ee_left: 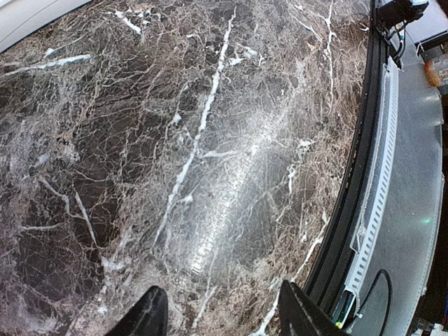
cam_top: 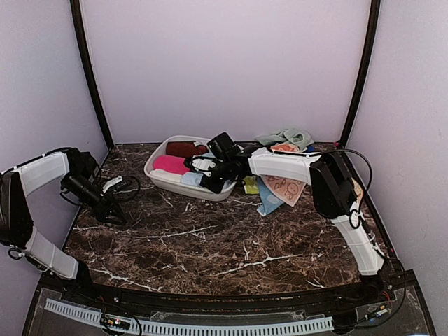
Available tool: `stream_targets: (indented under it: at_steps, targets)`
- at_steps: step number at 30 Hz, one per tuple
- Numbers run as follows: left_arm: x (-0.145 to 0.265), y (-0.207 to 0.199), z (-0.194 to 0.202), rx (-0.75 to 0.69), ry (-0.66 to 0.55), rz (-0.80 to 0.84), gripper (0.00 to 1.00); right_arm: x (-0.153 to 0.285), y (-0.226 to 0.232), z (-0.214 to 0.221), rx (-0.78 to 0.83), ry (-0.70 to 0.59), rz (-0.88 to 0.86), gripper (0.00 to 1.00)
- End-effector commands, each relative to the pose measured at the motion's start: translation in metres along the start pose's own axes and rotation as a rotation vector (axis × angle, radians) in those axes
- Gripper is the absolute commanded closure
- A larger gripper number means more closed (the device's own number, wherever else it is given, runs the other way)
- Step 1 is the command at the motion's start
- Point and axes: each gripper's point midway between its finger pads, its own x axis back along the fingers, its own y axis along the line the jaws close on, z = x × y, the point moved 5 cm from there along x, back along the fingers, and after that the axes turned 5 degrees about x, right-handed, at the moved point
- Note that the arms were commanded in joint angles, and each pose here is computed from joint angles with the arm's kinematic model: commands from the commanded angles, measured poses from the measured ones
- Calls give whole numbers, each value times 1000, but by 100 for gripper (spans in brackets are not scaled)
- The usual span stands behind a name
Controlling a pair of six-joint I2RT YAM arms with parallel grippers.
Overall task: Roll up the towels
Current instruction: Place the towel in the storage box.
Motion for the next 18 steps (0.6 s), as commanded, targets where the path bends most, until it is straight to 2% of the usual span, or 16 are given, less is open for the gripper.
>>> stream_targets:
  at_steps: [1,6,8,11,13,15,16,17,18]
  targets:
    - [0,1,2,21,4,1,44,-25,19,55,-142,117,-164,100]
    - [-1,4,0,27,-1,-6,45,-18,1,56,-203,44,-97,99]
    - [-1,5,0,29,-5,-14,44,-8,-8,49,-224,-1,-71,90]
    - [2,11,-3,35,-14,-68,34,13,-17,36,-244,-56,-26,72]
    - [7,15,-6,32,-33,-116,27,28,-23,25,-243,-81,-3,57]
    - [13,19,-11,37,-62,-176,23,43,-29,17,-250,-94,21,33]
    - [15,22,-13,40,-72,-203,22,49,-31,13,-252,-99,30,8]
    - [18,24,-15,44,-83,-228,21,56,-33,10,-261,-105,41,1]
    - [21,27,-18,49,-97,-255,21,63,-35,6,-266,-114,52,0]
